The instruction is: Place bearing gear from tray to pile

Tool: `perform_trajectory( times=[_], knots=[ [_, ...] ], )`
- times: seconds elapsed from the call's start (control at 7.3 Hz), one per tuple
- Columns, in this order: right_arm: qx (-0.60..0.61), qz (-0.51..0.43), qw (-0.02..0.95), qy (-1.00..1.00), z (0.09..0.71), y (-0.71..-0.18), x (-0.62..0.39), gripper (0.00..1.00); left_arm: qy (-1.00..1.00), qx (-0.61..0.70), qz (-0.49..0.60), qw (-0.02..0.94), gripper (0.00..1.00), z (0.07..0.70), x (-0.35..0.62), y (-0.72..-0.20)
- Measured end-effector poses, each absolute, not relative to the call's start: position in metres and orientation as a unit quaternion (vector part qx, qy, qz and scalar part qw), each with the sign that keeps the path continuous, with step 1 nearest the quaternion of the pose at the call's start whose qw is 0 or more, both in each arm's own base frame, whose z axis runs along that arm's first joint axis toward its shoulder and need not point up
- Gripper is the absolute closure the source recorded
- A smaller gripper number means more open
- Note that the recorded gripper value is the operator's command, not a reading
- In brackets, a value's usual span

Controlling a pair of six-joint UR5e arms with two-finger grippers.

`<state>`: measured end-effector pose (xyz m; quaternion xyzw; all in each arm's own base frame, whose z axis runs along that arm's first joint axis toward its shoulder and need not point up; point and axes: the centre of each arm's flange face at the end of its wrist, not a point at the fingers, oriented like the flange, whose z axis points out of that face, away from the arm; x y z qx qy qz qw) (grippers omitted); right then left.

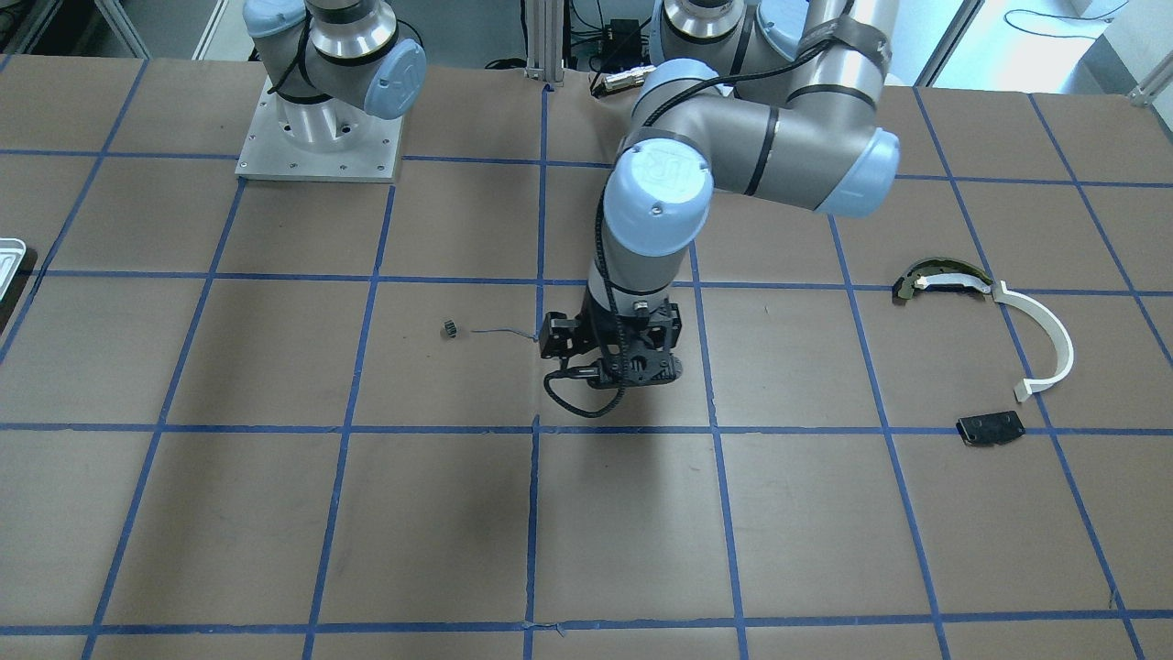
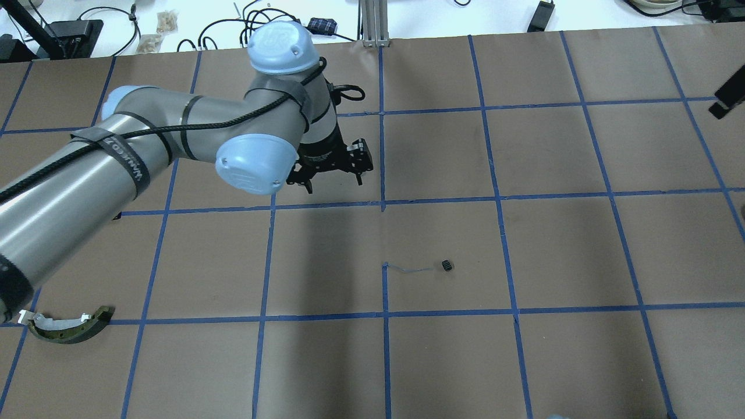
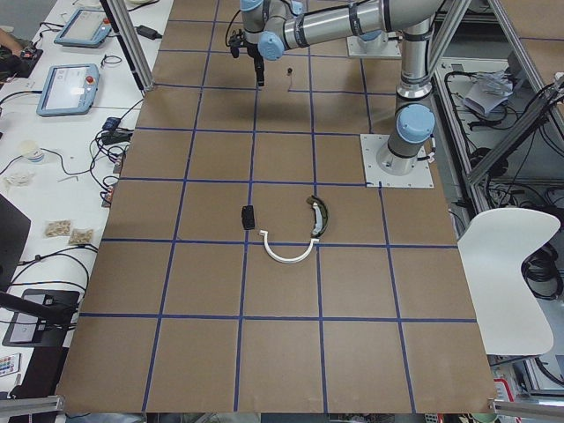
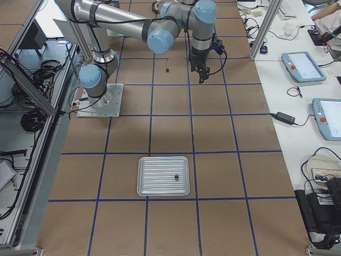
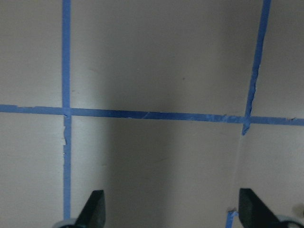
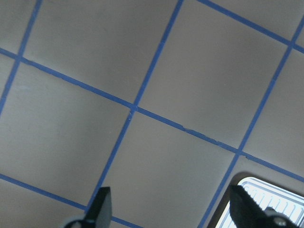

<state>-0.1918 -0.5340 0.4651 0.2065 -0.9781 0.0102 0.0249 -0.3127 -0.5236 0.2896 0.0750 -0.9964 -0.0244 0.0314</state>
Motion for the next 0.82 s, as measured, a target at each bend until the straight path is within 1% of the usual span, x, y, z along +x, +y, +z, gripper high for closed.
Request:
perform_trajectory(
  times=[0.27,0.55,0.82],
  knots=[
    [0.153,0.012,0.023,-0.988,0.423,-0.522,-0.303,0.16,-0.991,0.120,-0.033,0.050,0.00,0.259,-0.378,-0.499],
    [0.103,-0.003,0.004,-0.995,0.356,-0.524,-0.360,0.18,-0.986,0.154,-0.040,0.053,0.00,0.228,-0.425,-0.478],
    [0.067,-0.006,0.020,-0.998,0.282,-0.536,-0.404,0.19,-0.981,0.184,-0.049,0.046,0.00,0.204,-0.459,-0.455]
  ],
)
